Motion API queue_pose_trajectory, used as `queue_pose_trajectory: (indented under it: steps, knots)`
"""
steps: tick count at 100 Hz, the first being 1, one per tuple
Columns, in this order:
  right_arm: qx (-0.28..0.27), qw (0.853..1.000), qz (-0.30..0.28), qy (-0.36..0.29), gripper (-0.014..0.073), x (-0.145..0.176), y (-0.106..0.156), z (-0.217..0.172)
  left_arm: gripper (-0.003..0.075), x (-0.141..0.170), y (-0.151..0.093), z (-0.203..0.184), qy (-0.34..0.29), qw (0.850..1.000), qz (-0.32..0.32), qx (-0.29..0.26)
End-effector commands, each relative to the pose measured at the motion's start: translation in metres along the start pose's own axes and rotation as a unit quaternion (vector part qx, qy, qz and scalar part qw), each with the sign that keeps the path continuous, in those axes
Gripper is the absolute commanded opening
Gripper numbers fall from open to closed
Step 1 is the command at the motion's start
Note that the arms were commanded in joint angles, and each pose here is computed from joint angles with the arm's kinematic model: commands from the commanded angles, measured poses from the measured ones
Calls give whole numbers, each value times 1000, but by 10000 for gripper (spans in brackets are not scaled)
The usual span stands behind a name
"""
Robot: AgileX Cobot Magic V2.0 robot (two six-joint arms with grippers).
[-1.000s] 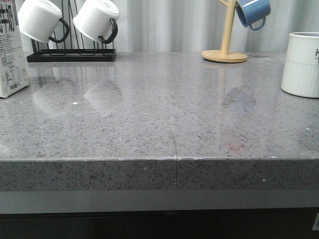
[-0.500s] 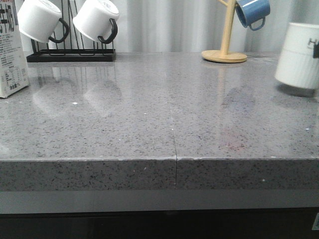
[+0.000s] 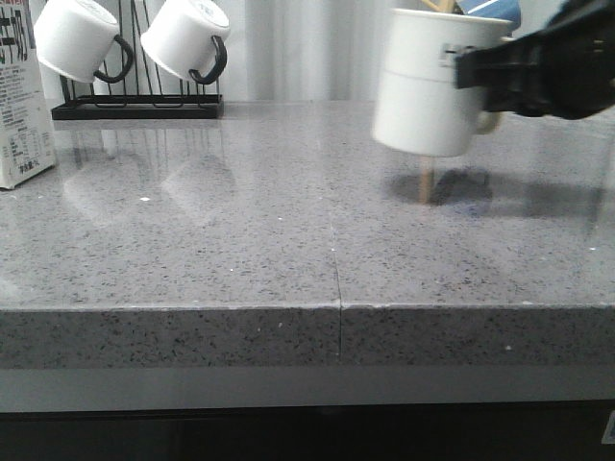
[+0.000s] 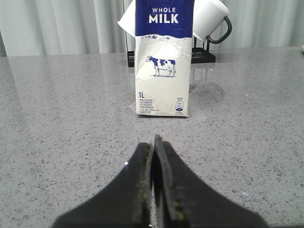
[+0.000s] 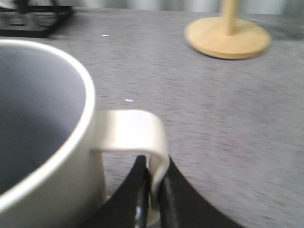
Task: Place milk next to cup
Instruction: 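Carry the mug toward the middle of the counter and set it down, then open the right gripper and withdraw it from the mug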
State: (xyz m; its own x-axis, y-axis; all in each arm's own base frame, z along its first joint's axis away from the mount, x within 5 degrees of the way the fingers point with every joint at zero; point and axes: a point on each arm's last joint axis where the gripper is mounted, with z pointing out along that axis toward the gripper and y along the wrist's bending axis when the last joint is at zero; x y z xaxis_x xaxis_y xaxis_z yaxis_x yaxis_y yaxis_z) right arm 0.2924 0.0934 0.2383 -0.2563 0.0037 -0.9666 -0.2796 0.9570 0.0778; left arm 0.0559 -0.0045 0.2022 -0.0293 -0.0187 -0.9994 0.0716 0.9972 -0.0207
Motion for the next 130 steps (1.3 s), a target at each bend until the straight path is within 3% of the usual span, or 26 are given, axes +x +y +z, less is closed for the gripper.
queue_pose_trajectory:
  steps: [1, 23, 45, 63, 70, 96, 115, 130]
  knots:
    - [-32, 997, -10, -67, 51, -25, 19, 5, -21, 4, 1, -1, -39, 999, -1, -4]
    - [-76, 995, -20, -60, 51, -24, 51, 35, -21, 4, 1, -1, -39, 999, -1, -4]
    - [-76, 996, -20, -35, 57, -11, 54, 52, -21, 4, 1, -1, -39, 999, -1, -4]
    - [-75, 997, -21, -22, 181, -10, 54, 50, -21, 4, 1, -1, -39, 999, -1, -4]
    - [-74, 997, -22, -18, 188, -9, 53, 47, -21, 4, 1, -1, -39, 999, -1, -4]
    - [-73, 997, -22, -5, 188, -10, 50, 20, -21, 4, 1, -1, -39, 999, -1, -4]
    - [-73, 997, -23, -3, 183, -10, 43, -23, -21, 4, 1, -1, -39, 999, -1, -4]
    - [-73, 997, -22, 2, 102, -5, 37, -63, -21, 4, 1, -1, -39, 999, -1, -4]
